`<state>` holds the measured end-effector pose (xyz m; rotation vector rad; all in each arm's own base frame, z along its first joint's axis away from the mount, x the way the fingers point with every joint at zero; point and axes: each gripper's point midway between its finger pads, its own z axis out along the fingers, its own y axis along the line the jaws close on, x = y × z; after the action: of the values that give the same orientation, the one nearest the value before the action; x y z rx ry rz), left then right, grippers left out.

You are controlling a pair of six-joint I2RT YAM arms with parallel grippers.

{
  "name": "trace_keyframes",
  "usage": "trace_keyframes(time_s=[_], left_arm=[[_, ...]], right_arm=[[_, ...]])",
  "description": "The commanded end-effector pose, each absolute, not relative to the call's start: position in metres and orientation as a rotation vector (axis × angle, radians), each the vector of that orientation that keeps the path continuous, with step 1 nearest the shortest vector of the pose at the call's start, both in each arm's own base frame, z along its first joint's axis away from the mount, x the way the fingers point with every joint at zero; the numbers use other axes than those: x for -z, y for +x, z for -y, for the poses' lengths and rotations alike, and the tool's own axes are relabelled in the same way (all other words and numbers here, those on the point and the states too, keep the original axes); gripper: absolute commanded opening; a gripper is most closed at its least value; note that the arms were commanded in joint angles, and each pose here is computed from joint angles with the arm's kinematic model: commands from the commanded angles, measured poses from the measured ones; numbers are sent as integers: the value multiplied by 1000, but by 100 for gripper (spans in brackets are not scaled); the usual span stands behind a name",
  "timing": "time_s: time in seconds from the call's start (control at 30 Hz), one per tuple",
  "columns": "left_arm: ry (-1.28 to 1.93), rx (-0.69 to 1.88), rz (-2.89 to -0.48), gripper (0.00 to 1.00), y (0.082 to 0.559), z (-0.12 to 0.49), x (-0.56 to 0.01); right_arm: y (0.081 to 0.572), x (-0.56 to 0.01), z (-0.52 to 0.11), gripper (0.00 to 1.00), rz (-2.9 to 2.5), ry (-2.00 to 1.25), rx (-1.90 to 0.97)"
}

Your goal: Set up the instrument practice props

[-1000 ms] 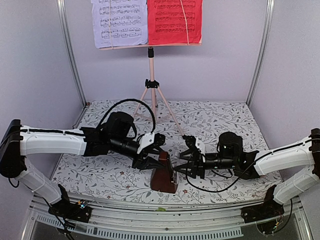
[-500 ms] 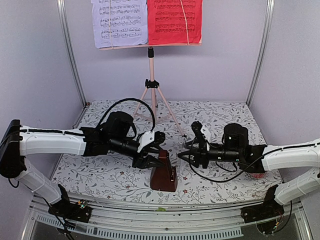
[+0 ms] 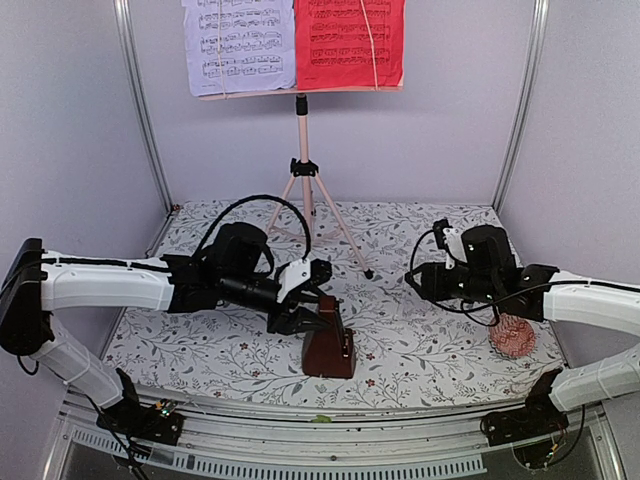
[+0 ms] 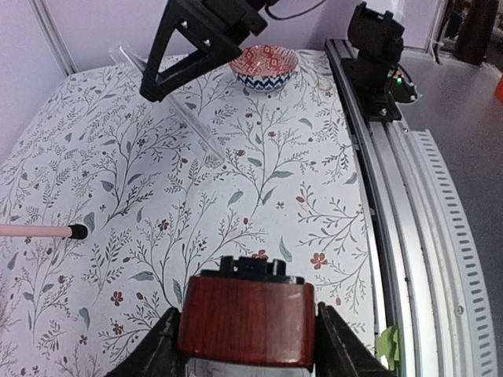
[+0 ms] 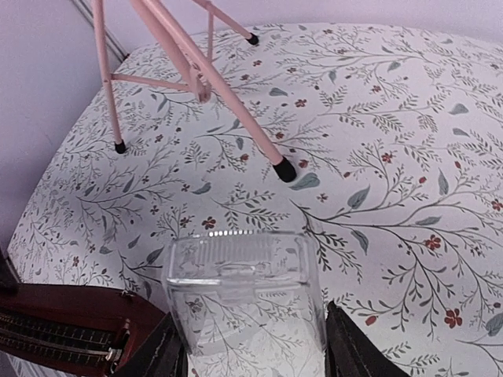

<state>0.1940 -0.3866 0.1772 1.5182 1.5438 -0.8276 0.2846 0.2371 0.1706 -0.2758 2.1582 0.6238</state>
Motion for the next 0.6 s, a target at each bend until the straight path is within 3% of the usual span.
trace_keyframes(time_s=[0.0, 0.17, 0.27, 0.57], left_arm=[[1462, 784, -1462, 47, 207, 395, -201], [1416, 763, -1424, 53, 209, 392, -213], [1386, 755, -1388, 65, 208, 388, -223], [1341, 745, -1355, 74, 206, 378, -229]], right_arm=[[297, -165, -210, 18, -2241, -80, -529], [318, -147, -201, 18, -2325, -43, -448], [330, -128, -199, 16, -2396, -43, -395], [351, -85, -199, 17, -2536, -15, -347]])
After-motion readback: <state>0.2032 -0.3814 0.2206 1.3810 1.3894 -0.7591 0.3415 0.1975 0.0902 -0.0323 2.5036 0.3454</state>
